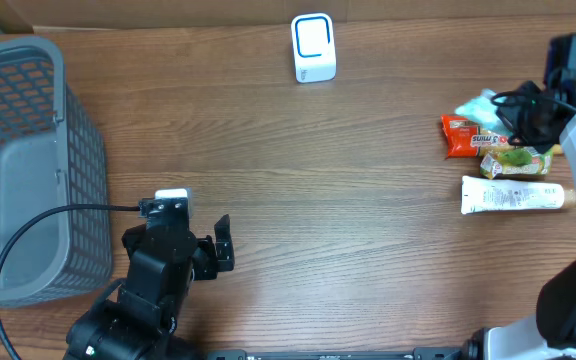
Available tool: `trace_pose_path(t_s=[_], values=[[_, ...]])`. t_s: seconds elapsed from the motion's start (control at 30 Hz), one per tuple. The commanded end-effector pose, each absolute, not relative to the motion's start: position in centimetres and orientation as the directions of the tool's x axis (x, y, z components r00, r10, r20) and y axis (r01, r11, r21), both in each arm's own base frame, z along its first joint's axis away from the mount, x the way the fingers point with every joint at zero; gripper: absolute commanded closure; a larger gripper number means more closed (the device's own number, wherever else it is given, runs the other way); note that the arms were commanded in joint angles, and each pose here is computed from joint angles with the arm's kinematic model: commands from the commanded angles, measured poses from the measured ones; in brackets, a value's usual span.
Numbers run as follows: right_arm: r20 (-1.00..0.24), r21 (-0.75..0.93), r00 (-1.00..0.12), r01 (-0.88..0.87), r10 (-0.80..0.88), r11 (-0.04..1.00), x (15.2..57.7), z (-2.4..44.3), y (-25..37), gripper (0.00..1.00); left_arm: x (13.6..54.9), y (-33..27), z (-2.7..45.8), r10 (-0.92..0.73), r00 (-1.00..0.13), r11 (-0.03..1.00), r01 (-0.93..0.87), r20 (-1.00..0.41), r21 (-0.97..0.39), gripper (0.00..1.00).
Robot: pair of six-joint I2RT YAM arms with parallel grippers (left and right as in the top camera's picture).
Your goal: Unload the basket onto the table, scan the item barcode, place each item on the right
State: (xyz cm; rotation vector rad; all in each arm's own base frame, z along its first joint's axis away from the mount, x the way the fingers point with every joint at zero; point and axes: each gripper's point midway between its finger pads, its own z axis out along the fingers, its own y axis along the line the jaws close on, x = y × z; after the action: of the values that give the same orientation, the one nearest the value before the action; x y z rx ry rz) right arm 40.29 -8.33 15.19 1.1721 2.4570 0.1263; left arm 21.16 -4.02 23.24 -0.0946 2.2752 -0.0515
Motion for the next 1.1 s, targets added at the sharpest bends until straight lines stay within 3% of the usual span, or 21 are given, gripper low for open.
trace_pose_path(t_s=[0.0,0.07,0.13,0.2,0.37,0.43,0.5,0.7,0.87,1.07], values=[[-0.302,0.233,-0.468,0.809,0.831,0.54,39.2,12.6,-11.0,0.89,21.2,-3.9,23.3,-0.097,-0.64,0.995,-0.063,-0.762,-0.073,0.0],[-0.297,0.23,-0.445,0.826,0.845,0.515,38.6,12.5,-12.1,0.82,21.2,-3.9,23.3,-0.096,-0.641,0.995,-0.063,-0.762,-0.073,0.0],[-0.289,0.237,-0.441,0.827,0.849,0.51,38.4,12.6,-12.8,0.81,21.2,-3.9,23.3,-0.097,-0.64,0.995,-0.063,-0.762,-0.073,0.0],[-0.273,0.265,-0.503,0.78,0.82,0.567,38.5,12.9,-12.5,0.75,21.2,-3.9,23.3,-0.096,-0.641,0.995,-0.063,-0.762,-0.073,0.0],[-0.256,0.361,-0.65,0.622,0.716,0.694,39.0,15.6,-9.9,0.37,21.2,-3.9,23.3,-0.097,-0.64,0.995,-0.063,-0.762,-0.073,0.0],[-0.289,0.411,-0.717,0.506,0.634,0.759,39.3,18.3,-7.9,0.13,21.2,-3.9,23.3,-0.097,-0.64,0.995,-0.063,-0.762,-0.073,0.0],[-0.325,0.455,-0.771,0.38,0.548,0.805,39.2,20.9,-5.4,0.02,21.2,-3.9,23.3,-0.097,-0.64,0.995,-0.063,-0.762,-0.073,0.01],[-0.492,0.465,-0.85,-0.076,0.186,0.882,36.0,28.7,4.0,0.0,21.2,-3.9,23.3,-0.097,-0.64,0.995,-0.063,-0.762,-0.073,0.0],[-0.505,0.51,-0.858,-0.212,0.09,0.834,31.2,32.2,10.9,0.0,21.2,-3.9,23.3,-0.097,-0.64,0.995,-0.063,-0.762,-0.073,0.0],[-0.492,0.527,-0.871,-0.294,0.004,0.798,28.9,32.6,14.9,0.0,21.2,-3.9,23.3,-0.096,-0.641,0.995,-0.063,-0.762,-0.073,0.0]])
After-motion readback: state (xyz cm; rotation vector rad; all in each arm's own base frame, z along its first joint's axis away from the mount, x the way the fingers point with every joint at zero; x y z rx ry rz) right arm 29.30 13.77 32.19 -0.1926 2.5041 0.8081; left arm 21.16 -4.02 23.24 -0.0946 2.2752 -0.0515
